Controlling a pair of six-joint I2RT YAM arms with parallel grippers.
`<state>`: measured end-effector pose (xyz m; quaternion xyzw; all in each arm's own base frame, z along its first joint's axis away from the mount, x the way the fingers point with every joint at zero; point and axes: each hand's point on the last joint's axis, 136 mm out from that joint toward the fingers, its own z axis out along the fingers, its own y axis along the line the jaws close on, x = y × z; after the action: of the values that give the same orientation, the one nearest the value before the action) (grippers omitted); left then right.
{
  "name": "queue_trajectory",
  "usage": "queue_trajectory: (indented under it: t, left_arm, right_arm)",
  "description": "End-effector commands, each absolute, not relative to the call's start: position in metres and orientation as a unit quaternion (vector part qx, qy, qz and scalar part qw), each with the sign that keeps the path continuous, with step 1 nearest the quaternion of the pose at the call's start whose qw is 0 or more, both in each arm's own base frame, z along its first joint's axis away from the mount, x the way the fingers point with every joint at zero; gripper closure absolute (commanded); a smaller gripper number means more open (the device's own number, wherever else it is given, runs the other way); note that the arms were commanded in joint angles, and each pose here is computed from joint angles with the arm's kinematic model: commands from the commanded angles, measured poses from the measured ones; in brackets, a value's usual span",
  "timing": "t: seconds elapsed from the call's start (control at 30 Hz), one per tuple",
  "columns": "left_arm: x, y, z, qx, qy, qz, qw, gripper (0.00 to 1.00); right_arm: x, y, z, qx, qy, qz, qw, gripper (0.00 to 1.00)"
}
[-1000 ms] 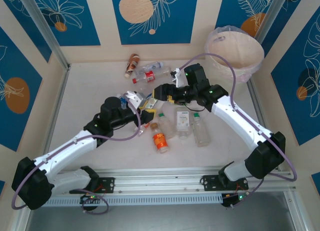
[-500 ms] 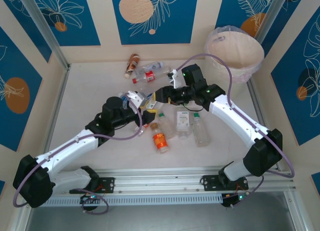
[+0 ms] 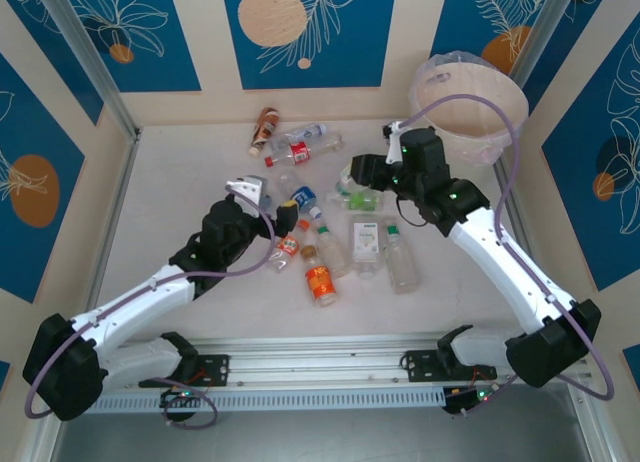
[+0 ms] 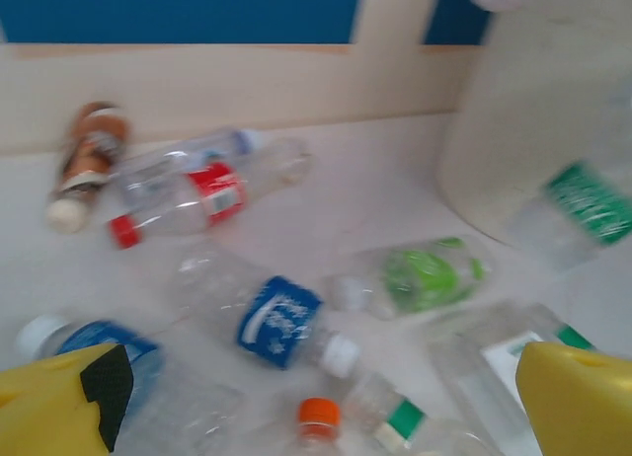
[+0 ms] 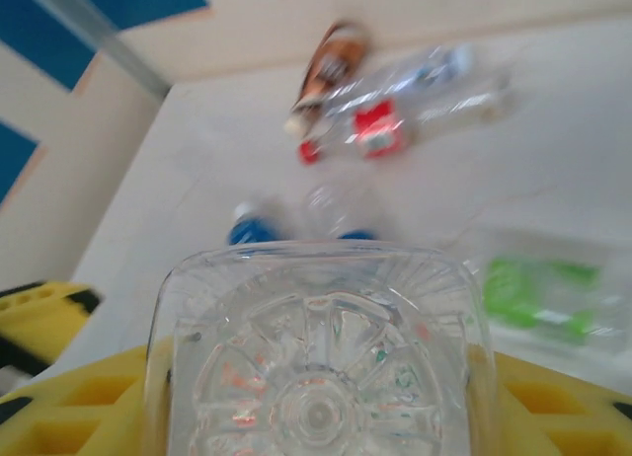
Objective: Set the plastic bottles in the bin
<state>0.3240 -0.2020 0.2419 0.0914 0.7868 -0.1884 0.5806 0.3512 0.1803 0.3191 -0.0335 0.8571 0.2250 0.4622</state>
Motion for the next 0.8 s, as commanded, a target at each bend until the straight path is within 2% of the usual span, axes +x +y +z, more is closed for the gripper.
queue_trajectory:
  t: [0.0,0.27,0.47,0.6,0.77]
  left_arm:
    - [0.332,-0.151,0.229,-0.028,0.804,-0.126,0.581,0.00]
    - [0.328,-0.130,0.212,-0.078,0.811,-0.129,0.565,0.00]
    - [0.329,-0.126,0.208,-0.085,0.815,-0.128,0.559,0.00]
    - [0.329,-0.124,0.204,-0.092,0.816,-0.128,0.556,0.00]
    - [0.330,-0.120,0.200,-0.103,0.818,-0.131,0.550,0.00]
  right_arm:
    - [0.372,0.132,0.354,-0.017,0.832,0.146,0.535,0.54]
    - [0.393,0.058,0.430,0.063,0.749,0.183,0.634,0.56]
    - [0.401,0.007,0.468,0.131,0.689,0.182,0.689,0.54]
    - [0.411,-0.034,0.467,0.192,0.658,0.149,0.713,0.52]
    - [0.437,-0.068,0.439,0.247,0.667,0.155,0.685,0.51]
